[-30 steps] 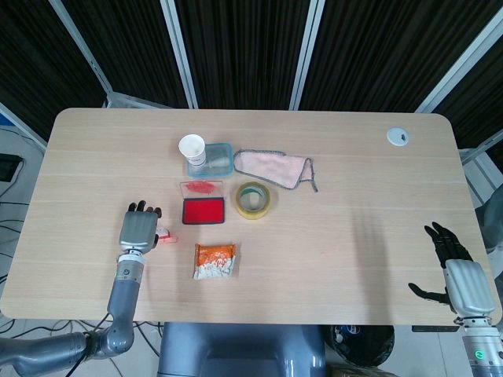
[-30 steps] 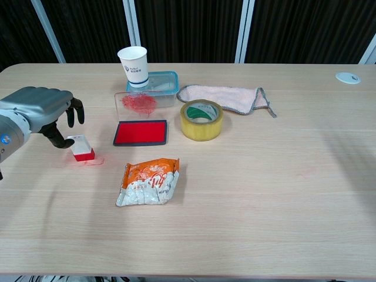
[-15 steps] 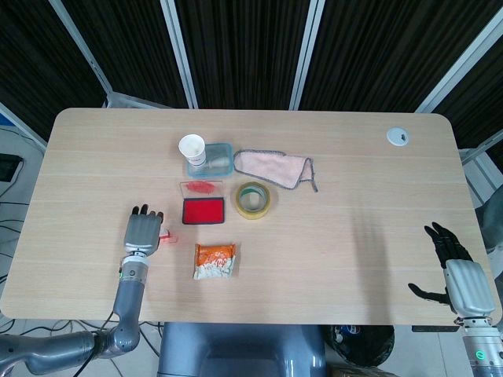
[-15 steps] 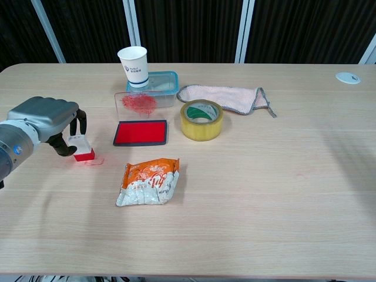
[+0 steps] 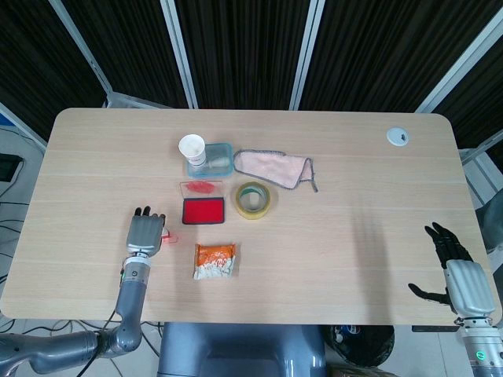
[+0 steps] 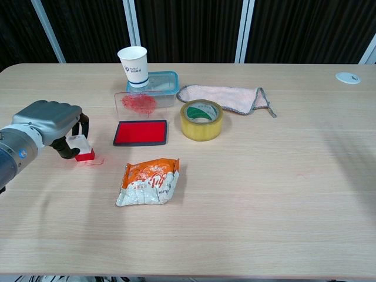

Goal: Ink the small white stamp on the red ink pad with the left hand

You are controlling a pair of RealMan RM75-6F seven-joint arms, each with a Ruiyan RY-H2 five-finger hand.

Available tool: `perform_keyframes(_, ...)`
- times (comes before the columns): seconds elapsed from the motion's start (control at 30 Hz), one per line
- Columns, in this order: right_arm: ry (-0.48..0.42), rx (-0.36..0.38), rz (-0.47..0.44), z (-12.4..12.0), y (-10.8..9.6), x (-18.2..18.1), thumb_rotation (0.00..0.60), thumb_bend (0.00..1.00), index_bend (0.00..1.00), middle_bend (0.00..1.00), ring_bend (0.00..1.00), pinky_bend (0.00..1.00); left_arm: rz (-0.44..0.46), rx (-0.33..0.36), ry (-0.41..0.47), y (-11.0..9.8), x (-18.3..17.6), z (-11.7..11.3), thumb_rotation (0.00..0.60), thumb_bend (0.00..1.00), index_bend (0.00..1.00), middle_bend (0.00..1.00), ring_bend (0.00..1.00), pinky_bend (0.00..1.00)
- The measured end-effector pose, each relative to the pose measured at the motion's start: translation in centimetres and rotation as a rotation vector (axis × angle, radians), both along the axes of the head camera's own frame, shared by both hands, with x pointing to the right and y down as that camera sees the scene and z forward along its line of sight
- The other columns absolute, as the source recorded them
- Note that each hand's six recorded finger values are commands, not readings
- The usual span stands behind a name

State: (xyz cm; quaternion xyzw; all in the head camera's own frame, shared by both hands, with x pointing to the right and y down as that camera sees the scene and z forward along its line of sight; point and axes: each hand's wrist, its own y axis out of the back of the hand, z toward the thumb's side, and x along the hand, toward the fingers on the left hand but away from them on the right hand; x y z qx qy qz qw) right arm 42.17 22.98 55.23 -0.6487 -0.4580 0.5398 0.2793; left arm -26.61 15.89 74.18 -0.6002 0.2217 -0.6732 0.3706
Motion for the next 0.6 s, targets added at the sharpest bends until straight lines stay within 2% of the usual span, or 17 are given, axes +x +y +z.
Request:
perform_keyframes(0.4,-0.003,0.0,0.0,-0.03,0.02,-0.01,0.6,0.19,0.0,0.0,0.0,0.18,0.005,0.003,0.003,0.06,0.1,0.24,0.6,0.37,0.47,0.48,0.18,0.21)
perform_keyframes(0.6,-0.004,0.0,0.0,-0.04,0.04,-0.02,0.6,0.19,0.0,0.0,0.0,0.18,0.008,0.007,0.01,0.03,0.28,0.33,0.6,0.44,0.54,0.56,0.24,0.26)
